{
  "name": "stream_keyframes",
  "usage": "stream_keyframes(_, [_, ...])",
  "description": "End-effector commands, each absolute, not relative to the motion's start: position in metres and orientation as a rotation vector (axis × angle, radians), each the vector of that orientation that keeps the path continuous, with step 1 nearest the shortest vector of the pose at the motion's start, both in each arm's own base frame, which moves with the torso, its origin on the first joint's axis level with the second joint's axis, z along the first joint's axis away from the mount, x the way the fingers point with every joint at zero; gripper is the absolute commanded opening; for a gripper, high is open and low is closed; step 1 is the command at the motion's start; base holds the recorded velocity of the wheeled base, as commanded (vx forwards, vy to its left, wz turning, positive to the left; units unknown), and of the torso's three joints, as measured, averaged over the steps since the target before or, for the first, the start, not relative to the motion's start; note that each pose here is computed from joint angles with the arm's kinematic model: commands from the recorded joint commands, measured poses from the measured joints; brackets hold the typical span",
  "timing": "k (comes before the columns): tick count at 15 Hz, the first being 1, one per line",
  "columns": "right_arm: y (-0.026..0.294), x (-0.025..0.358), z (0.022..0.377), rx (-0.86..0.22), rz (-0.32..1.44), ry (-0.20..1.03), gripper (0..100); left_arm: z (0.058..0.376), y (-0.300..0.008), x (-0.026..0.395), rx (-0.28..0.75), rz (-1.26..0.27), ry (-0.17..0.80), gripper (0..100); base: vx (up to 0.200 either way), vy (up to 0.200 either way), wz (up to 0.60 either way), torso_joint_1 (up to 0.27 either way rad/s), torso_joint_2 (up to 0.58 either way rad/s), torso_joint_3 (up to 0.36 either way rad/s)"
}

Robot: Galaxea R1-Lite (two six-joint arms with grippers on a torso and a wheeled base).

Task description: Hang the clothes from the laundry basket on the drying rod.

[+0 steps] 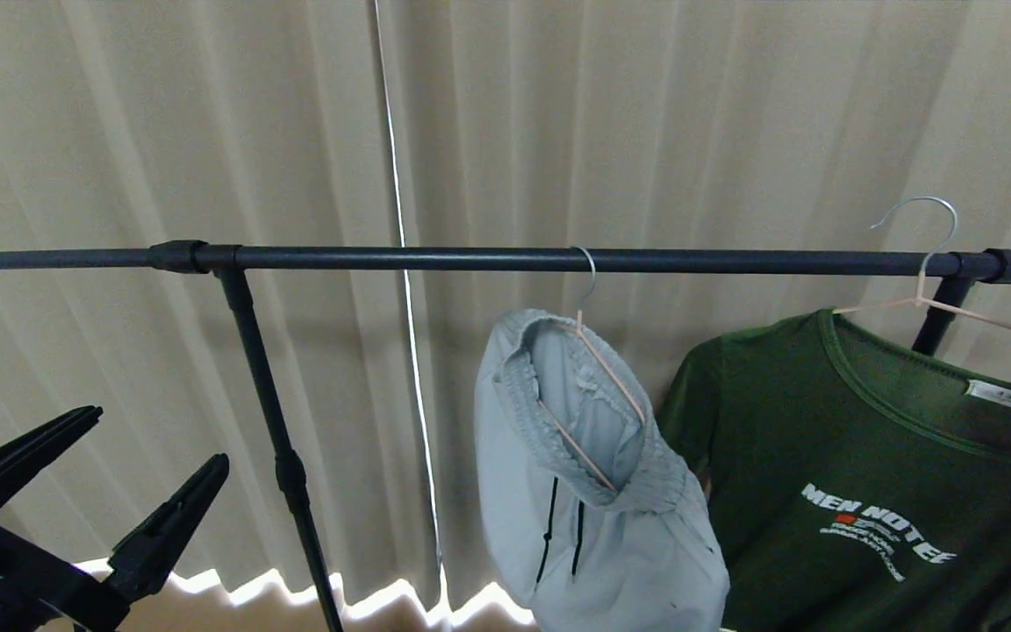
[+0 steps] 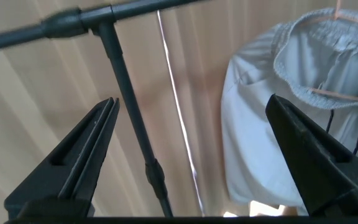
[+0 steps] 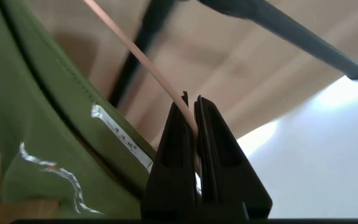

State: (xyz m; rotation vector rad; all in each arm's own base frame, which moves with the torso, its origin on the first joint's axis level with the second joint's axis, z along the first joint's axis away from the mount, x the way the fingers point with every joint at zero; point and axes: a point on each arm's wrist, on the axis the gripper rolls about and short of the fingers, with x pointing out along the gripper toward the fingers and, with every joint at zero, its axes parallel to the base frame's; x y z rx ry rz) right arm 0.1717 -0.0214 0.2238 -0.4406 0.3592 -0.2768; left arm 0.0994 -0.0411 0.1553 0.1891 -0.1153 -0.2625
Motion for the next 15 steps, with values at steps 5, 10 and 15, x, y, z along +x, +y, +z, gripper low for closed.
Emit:
stream_keyframes(5, [-0.012,0.192,0.206,-0.464,-0.225,0.435,0,0.155,-0.042,0.1,0.184,-0.263,-0.108,100,0.0,0.0,0.0,0.0,0.0,0.0])
stream_keyframes(10, [0.0,0.194,0.201,-0.482,-0.175,0.445,0,0.154,-0.041,0.101,0.185,-0.259,-0.104,100,0.0,0.0,0.0,0.0,0.0,0.0])
stream_keyframes(15, [0.003,0.185,0.192,-0.48,-0.145,0.459,0,0.154,-0.041,0.101,0.184,-0.258,-0.106,100,0.0,0.0,0.0,0.0,0.0,0.0])
